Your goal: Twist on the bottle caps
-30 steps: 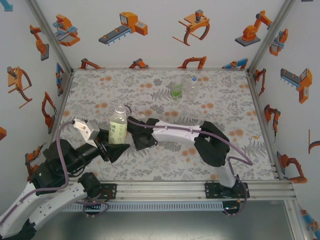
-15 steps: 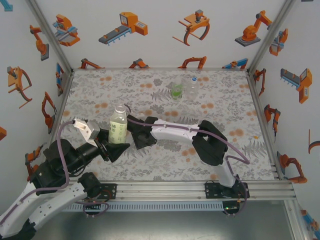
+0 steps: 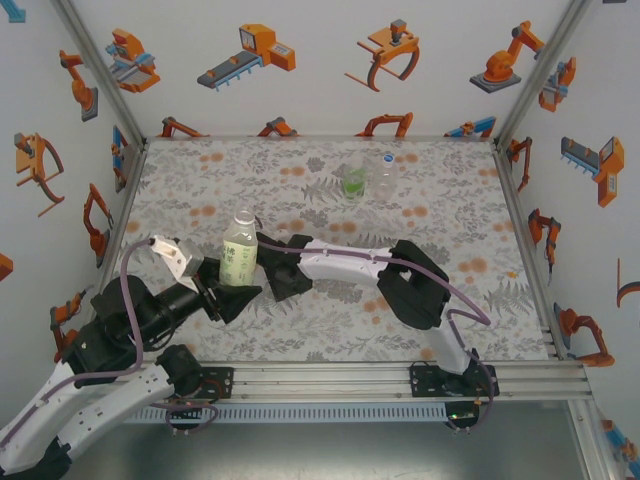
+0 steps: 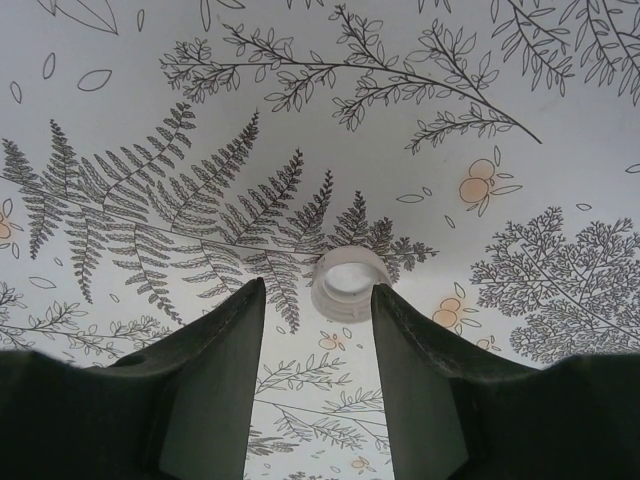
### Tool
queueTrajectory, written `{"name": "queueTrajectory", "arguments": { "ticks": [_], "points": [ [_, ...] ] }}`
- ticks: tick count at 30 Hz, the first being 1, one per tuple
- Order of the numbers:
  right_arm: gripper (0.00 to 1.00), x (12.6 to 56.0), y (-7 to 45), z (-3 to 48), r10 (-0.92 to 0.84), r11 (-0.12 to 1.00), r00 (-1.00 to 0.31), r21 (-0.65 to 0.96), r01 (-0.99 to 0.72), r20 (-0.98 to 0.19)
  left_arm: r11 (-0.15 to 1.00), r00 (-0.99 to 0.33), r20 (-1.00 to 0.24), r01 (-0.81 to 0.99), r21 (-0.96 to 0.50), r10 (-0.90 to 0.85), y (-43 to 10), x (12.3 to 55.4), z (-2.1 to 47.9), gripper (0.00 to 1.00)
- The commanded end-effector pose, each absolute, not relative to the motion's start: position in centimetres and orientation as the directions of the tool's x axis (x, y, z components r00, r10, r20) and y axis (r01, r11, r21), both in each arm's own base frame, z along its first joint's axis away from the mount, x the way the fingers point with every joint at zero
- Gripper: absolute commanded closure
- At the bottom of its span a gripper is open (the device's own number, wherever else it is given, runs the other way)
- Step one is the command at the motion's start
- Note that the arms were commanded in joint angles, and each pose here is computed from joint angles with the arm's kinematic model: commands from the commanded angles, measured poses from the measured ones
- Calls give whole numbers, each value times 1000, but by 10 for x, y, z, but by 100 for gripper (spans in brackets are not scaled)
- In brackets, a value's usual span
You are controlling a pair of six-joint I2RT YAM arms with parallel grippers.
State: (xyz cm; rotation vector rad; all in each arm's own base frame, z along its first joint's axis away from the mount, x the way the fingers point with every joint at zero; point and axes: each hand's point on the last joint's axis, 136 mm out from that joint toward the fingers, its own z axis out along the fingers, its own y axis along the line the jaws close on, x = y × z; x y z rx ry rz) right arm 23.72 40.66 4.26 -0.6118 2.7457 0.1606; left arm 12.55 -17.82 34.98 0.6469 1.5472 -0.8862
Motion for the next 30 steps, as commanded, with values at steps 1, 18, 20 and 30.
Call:
{"name": "queueTrajectory", "arguments": {
  "ticks": [1,18,20,30],
  "points": [
    [54,243,403,45,-399,904,-852,11,-427,-338,550,-134,-985,817,-171,-108,-177,124,368,87],
    [54,246,356,44,-354,933,-881,-55,-355,-315,545,-137,-985,820,-174,-109,-177,123,369,87],
    [53,249,339,46,-331,943,-889,-68,-327,-317,546,-136,-985,820,-174,-109,-177,123,368,87],
    [53,258,281,51,-222,975,-921,-74,-210,-321,532,-148,-983,827,-181,-104,-184,124,367,87]
  ]
}}
